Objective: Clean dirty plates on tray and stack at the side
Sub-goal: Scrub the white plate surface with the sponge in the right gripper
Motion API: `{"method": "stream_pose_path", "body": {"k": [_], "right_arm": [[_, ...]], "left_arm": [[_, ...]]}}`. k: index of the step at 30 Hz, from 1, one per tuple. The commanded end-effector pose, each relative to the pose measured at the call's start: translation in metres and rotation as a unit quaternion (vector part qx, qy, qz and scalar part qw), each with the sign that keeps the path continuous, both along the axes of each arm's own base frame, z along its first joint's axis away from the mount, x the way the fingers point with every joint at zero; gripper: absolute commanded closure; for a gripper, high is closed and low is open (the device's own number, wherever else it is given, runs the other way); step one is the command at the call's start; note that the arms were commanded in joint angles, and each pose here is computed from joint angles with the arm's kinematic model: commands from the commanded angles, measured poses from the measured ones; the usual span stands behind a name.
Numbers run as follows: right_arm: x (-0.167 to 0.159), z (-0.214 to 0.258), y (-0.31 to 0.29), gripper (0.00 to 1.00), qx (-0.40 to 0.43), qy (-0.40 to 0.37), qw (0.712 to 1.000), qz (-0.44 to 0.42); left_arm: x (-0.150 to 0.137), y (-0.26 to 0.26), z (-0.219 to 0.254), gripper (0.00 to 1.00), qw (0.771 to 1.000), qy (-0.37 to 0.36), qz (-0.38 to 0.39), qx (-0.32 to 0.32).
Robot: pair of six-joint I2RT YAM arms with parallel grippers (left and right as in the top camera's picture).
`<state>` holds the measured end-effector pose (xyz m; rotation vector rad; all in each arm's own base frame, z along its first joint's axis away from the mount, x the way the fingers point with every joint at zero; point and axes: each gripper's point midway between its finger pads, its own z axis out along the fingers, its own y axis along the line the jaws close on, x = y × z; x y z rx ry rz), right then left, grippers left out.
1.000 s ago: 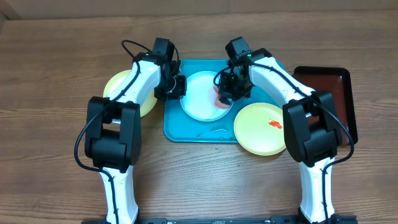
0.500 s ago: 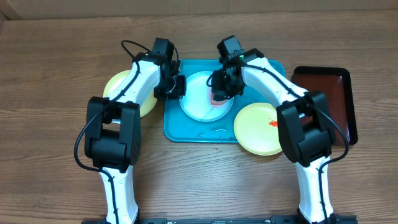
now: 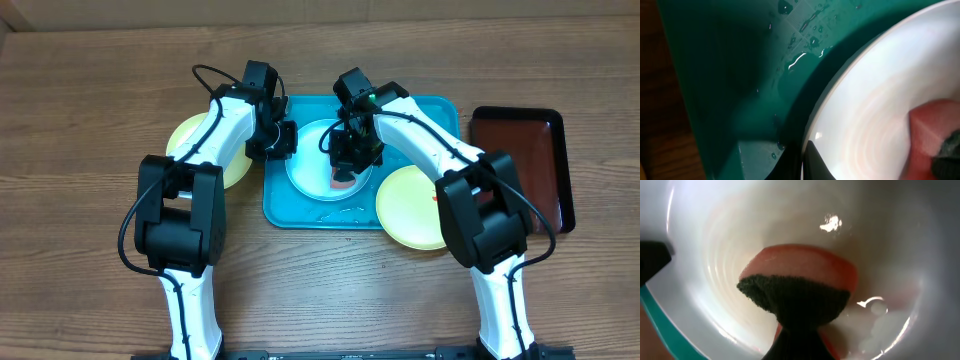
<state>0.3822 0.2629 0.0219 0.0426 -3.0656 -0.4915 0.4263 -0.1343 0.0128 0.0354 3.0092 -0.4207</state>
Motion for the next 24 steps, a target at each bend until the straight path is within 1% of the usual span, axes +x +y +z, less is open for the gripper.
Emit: {"method": "stream_pose_path", "body": {"k": [1, 3, 6, 9, 16, 18, 21, 24], "right_arm": [[0.007, 0.027, -0.002, 0.96, -0.003, -0.037, 0.999, 0.009], [0.008, 0.022, -0.014, 0.96, -0.039, -0.042, 0.998, -0.002], [0.013, 0.018, -0.036, 0.96, -0.100, -0.053, 0.993, -0.039], [0.021, 0.018, -0.047, 0.96, -0.130, -0.073, 0.987, -0.060], [0.063, 0.027, -0.028, 0.96, -0.085, -0.158, 0.982, -0.061], [0.070, 0.027, -0.016, 0.96, -0.069, -0.175, 0.981, -0.056], [0.072, 0.019, 0.001, 0.96, -0.042, -0.175, 0.982, -0.047], [0.062, 0.004, 0.017, 0.96, -0.012, -0.144, 0.989, -0.031]], "left_arm": [[-0.005, -0.002, -0.011, 0.96, 1.000, 0.014, -0.002, 0.001], [-0.005, -0.002, -0.011, 0.96, 1.000, 0.014, -0.002, 0.000], [-0.005, -0.002, -0.011, 0.96, 1.000, 0.013, -0.002, 0.000], [-0.005, -0.002, -0.011, 0.96, 1.000, 0.013, -0.002, 0.001], [-0.005, -0.003, -0.011, 0.96, 1.000, 0.014, -0.002, 0.000], [-0.005, -0.003, -0.011, 0.96, 1.000, 0.014, -0.002, 0.000], [-0.005, -0.003, -0.011, 0.95, 1.000, 0.014, -0.002, 0.001], [-0.005, -0.003, -0.011, 0.96, 1.000, 0.014, -0.002, 0.001]]}}
